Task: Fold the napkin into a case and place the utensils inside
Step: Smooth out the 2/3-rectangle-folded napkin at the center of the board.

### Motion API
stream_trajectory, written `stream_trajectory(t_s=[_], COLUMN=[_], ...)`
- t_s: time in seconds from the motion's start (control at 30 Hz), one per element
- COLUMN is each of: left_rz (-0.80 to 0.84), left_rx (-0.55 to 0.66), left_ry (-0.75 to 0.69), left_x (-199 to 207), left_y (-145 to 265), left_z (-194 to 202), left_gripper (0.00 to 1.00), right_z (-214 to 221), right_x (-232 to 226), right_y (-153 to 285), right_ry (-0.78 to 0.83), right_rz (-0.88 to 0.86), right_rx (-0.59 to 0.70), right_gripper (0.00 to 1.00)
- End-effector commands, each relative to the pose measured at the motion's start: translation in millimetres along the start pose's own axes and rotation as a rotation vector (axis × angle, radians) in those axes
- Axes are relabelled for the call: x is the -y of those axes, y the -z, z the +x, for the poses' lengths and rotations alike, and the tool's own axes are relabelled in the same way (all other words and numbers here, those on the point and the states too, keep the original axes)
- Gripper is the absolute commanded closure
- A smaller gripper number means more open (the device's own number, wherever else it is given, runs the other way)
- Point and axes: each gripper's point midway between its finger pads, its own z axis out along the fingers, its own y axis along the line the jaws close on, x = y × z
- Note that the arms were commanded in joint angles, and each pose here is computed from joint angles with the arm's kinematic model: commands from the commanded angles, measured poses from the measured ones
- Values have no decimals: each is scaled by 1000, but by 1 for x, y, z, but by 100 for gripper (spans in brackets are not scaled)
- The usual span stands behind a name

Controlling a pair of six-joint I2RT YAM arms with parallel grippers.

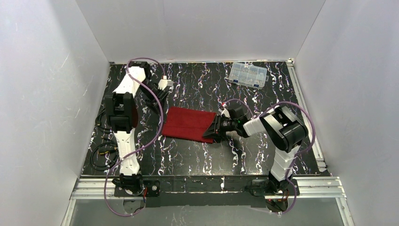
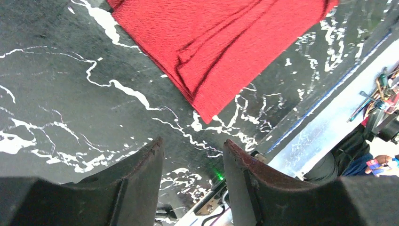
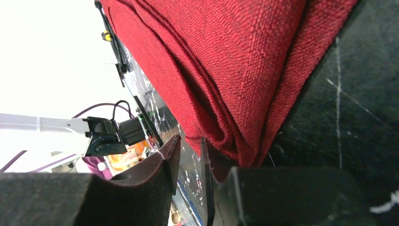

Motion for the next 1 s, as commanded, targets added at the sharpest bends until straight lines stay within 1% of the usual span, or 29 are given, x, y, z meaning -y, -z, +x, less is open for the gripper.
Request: stream_trajectory(t_s=[0.0,0.1,0.17,0.27,0.37,0.5,0.67,0.83,0.97], left_rz=[43,74,84,99,104,85,94,29,-18], left_rx=[57,26,6,-14,-8,40,61,57,43], left_ry=[-8,-5,10,41,69,85,82,61,37], left_x=[45,45,42,39,36,29,27,14,7], left_y=[36,21,7,-13,-25,-34,-44,-53,-59], left_z=[5,17,27,38,41,31,16,11,14], left_gripper=[52,55,57,59,59,58,58,69,70], right_z=[-13,-21,-26,-36,-51,-67,-82,-83,-78], right_x=[-10,-32,-45,-52,-56,-53,-52,-42,-36], right_y=[8,15,21,29,35,34,22,14,13], right_ry=[37,81,128,209,290,362,387,384,380], right_rz=[53,35,36,99,166,241,245,248,241], right_rx=[51,65,77,94,121,123,118,105,97], right_gripper=[66,61,60,59,57,55,56,57,57])
